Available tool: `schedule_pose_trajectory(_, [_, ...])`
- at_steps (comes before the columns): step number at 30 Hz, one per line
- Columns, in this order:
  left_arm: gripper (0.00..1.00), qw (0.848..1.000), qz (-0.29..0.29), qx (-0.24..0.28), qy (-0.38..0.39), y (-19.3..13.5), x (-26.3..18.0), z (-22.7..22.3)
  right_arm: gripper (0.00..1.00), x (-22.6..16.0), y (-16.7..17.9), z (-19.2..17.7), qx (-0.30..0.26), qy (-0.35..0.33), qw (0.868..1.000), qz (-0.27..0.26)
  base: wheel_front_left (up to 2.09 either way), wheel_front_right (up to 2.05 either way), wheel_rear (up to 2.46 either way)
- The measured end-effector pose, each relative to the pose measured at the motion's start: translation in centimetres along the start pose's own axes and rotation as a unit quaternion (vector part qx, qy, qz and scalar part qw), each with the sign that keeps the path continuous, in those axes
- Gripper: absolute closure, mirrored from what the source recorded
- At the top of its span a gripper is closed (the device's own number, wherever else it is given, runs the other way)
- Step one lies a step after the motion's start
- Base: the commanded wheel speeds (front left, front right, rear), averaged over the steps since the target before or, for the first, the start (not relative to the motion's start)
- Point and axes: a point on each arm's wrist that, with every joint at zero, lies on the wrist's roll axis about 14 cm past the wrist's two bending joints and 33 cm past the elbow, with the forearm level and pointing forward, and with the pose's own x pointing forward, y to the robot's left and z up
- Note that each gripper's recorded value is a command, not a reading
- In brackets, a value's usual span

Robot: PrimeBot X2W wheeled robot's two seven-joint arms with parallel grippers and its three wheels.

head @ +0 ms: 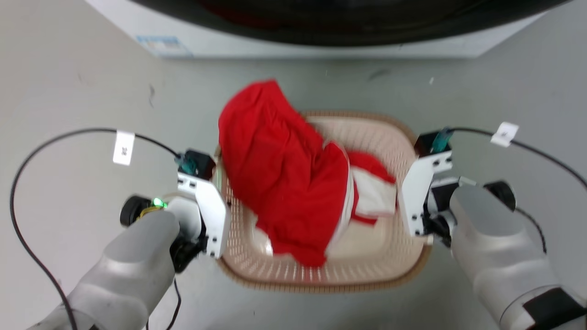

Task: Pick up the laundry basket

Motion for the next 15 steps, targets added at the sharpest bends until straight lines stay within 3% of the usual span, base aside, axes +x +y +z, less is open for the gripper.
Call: schedule_pose_trajectory(15, [1.00, 0.999, -0.010, 0.037, -0.020, -3.4, -10.9, 2.4, 1.00, -11.6, 1.9, 0.2, -0.029, -0.020, 0.999, -0.023, 0.00, 0.00, 0.00])
